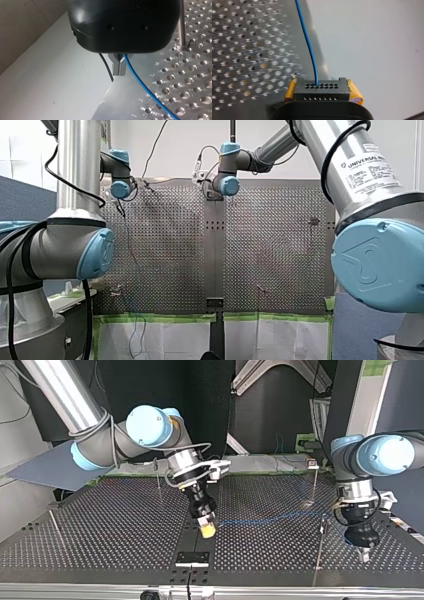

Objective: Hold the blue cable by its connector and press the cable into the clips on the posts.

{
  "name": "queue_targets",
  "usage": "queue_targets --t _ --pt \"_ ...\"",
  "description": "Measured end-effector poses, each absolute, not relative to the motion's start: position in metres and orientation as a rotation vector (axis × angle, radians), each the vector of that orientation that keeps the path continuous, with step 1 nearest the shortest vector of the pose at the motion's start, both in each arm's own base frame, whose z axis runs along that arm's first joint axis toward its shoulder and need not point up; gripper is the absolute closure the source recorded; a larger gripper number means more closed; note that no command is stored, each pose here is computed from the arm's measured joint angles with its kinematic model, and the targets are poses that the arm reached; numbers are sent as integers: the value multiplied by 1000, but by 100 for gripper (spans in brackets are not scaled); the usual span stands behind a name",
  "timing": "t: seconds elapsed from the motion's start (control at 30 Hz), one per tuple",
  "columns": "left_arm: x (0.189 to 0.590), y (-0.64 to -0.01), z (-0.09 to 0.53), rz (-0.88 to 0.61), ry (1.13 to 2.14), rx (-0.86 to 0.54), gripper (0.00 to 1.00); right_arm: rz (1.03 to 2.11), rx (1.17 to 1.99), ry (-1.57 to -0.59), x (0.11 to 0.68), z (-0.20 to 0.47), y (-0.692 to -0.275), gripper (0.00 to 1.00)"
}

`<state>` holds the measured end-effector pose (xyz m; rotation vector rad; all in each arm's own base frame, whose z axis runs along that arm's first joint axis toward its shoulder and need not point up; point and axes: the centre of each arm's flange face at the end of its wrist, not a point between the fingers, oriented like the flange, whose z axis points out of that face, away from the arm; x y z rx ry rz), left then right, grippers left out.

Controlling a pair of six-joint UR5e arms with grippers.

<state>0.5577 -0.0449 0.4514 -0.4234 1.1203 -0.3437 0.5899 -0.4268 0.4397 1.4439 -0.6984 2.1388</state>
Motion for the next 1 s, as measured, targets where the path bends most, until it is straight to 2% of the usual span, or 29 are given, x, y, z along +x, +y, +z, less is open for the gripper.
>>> queue_targets --t 0.37,0.97,1.0 --pt "567 -39 472 -330 1109 -424 100 2114 1509 -717 608 415 -444 100" --pt "561 -43 463 -275 1205 -428 100 2105 1502 -734 605 419 -459 100" --pt "561 -43 463 -270 1210 -429 95 2105 1503 -735 605 419 -459 100"
